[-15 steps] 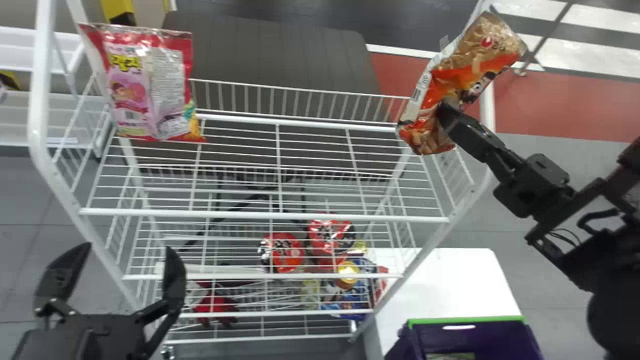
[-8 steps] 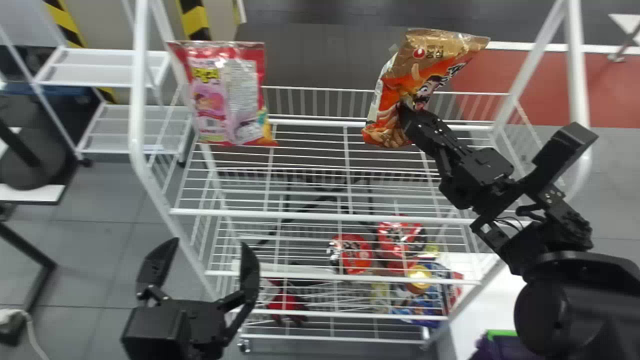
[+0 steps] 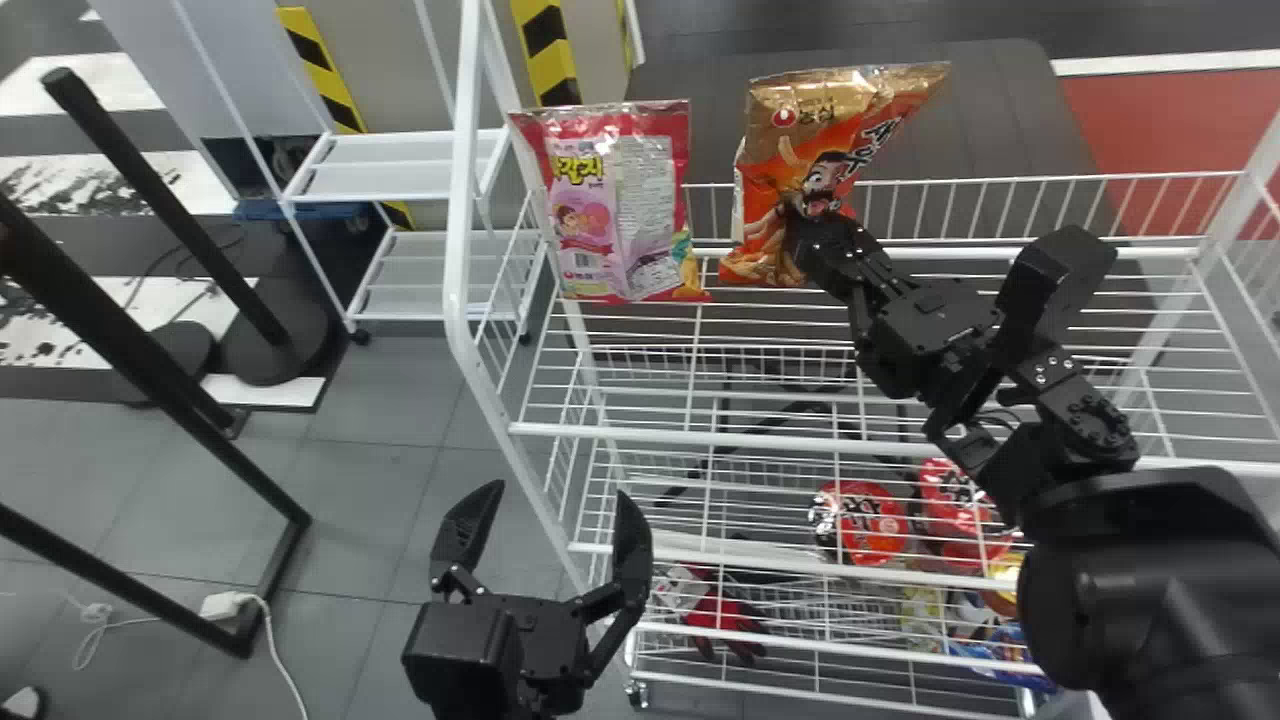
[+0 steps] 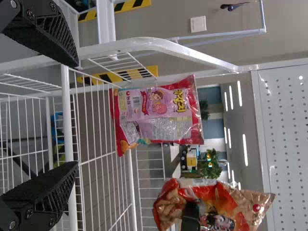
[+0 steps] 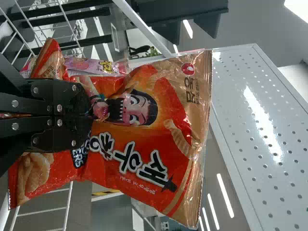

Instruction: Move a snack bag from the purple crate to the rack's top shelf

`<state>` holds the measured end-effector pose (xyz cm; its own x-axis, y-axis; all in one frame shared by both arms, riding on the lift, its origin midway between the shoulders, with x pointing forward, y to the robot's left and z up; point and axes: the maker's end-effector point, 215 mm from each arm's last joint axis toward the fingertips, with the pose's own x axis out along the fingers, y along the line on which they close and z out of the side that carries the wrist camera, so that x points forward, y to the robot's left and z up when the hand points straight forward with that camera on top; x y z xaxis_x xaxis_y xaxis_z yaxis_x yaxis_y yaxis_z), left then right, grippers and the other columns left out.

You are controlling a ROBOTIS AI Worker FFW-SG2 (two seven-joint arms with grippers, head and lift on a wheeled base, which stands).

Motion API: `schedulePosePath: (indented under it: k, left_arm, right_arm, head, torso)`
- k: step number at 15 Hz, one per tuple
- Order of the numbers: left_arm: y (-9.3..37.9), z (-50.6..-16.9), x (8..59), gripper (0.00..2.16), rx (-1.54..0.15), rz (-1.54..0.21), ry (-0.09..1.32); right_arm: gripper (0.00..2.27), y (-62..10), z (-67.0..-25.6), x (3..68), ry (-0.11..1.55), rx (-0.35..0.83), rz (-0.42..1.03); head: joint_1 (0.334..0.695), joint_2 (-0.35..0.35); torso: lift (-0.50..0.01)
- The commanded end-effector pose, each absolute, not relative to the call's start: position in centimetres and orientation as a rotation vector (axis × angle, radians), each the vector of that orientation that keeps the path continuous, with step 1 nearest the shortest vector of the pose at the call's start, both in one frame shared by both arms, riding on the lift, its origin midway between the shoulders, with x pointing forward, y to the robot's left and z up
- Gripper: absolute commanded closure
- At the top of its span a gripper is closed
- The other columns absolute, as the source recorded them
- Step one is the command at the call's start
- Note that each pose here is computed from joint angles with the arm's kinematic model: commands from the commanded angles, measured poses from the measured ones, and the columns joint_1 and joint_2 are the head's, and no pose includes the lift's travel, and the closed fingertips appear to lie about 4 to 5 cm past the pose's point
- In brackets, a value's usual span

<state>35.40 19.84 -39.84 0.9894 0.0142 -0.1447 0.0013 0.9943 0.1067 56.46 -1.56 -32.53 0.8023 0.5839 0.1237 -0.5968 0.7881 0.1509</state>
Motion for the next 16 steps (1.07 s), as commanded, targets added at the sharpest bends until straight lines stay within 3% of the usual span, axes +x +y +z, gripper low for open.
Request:
schedulePosePath:
  k: [1, 12, 16]
  left_arm:
    - [20.5, -39.6, 35.2, 0.08, 0.095, 0.015, 0.129]
    - [21.0, -39.1, 34.8, 0.08, 0.077, 0.015, 0.092]
    - [22.0, -38.6, 34.5, 0.08, 0.068, 0.023, 0.074]
  right_arm:
    - [2.13, -1.5, -33.1, 57.3, -0.073, 0.179, 0.621]
    - [2.13, -0.2, -36.7, 60.6, -0.002, 0.133, 0.546]
    - [2.13, -1.3, -38.0, 62.3, 0.036, 0.164, 0.504]
  head:
    - [0.695, 0.218]
    - [0.695, 0.235]
    - [0.695, 0.235]
  torso:
    - [0.001]
    - [0.001]
    - [0.001]
